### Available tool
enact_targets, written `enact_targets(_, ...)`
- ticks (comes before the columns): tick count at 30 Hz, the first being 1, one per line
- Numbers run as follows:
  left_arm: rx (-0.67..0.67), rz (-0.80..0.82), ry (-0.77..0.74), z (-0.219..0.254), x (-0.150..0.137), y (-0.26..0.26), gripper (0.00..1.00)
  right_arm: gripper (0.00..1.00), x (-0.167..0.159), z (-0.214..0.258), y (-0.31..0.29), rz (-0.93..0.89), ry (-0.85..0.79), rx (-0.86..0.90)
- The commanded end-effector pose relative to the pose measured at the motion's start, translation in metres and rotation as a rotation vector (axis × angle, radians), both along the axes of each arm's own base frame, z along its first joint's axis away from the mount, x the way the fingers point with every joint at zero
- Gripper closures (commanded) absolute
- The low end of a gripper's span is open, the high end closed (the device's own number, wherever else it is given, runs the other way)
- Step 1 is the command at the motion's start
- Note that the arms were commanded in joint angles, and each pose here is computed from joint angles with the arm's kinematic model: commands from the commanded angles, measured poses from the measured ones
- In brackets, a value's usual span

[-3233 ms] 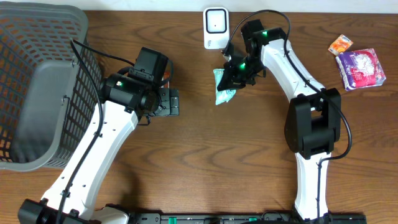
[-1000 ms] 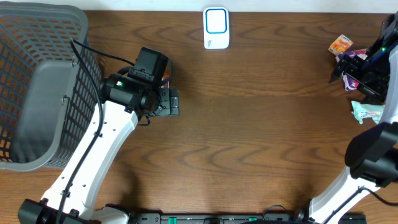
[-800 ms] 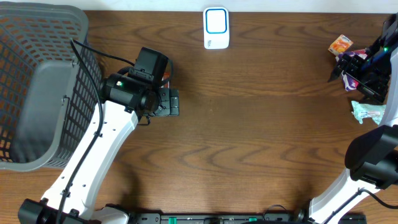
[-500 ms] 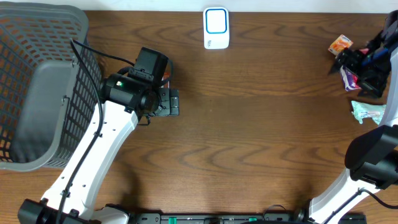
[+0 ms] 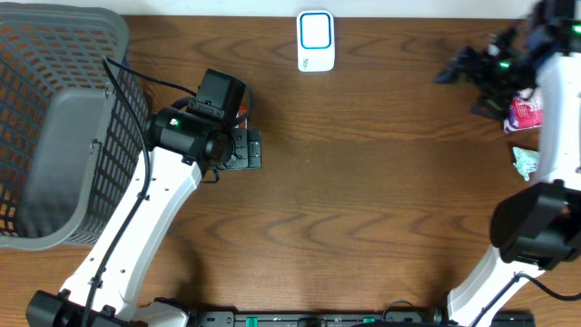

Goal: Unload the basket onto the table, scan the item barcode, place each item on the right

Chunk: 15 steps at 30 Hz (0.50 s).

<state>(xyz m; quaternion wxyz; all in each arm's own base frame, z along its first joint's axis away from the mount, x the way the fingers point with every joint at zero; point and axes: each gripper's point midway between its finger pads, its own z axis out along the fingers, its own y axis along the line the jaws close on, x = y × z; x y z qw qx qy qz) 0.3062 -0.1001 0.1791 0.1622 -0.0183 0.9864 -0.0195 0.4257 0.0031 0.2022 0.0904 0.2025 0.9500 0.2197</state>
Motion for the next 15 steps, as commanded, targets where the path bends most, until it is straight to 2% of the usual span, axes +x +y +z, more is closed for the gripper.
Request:
enact_targets(1, 0.001, -0.001, 0.004, 0.0, 0.001, 0.001, 0.02, 0.01, 0.002, -0.001, 0.034, 0.103, -0.025, -0.073)
enact_targets(7, 0.001, -0.001, 0.004, 0.0, 0.001, 0.001, 0.02, 0.01, 0.0, -0.008, 0.071, 0.213, -0.04, -0.23)
enact_targets(15, 0.001, -0.001, 0.004, 0.0, 0.001, 0.001, 0.02, 0.01, -0.005, -0.008, 0.099, 0.278, -0.048, -0.229)
